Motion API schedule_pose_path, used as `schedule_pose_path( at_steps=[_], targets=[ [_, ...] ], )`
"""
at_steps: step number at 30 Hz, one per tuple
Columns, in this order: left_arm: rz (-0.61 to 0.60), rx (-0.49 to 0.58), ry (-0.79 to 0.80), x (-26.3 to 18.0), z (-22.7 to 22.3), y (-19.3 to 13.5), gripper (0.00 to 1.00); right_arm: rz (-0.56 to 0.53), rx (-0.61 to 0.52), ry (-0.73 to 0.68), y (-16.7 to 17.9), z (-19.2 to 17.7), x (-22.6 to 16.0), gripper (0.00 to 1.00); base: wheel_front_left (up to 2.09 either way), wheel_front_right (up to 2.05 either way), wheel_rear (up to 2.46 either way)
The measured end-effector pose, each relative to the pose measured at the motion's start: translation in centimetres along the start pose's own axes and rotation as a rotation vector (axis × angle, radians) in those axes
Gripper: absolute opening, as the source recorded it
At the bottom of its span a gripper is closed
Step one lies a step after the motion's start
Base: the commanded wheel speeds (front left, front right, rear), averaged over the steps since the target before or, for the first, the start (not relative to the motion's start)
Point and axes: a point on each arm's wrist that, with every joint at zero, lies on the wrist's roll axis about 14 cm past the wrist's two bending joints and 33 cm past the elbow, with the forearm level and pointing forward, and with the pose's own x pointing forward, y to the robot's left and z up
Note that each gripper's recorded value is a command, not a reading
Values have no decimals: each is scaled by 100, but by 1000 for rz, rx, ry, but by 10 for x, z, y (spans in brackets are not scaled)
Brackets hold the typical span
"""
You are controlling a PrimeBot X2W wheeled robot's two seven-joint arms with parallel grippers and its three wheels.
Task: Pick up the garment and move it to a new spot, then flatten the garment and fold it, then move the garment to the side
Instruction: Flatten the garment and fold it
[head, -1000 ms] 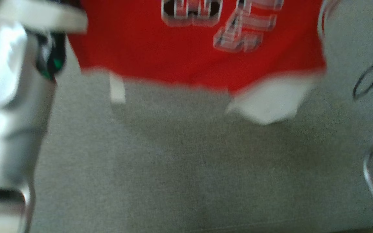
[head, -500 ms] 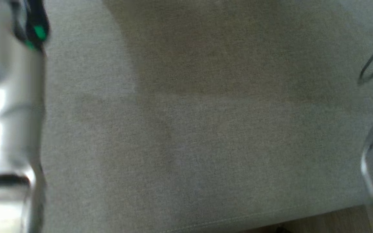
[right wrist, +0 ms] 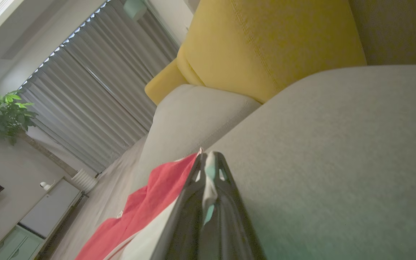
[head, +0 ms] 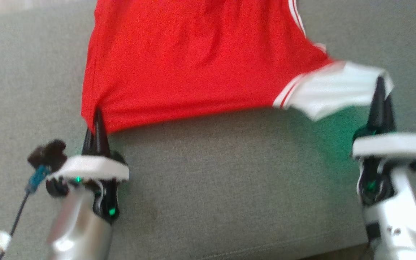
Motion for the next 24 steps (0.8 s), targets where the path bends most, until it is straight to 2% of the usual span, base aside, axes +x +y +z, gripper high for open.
schedule_pose_path(
  at_steps=[14, 19, 24],
  targets=[
    [41, -90, 66, -100, -41, 1, 0, -68, 89, 74, -24, -21, -98, 0, 0, 0, 0],
    [55, -107, 87, -132, -56, 4, 0, -66, 114, 76, -26, -21, -116, 0, 0, 0, 0],
    [56, -154, 68, -143, -55, 2, 0, -62, 142, 95, -24, -27, -124, 0, 0, 0, 0]
  ],
)
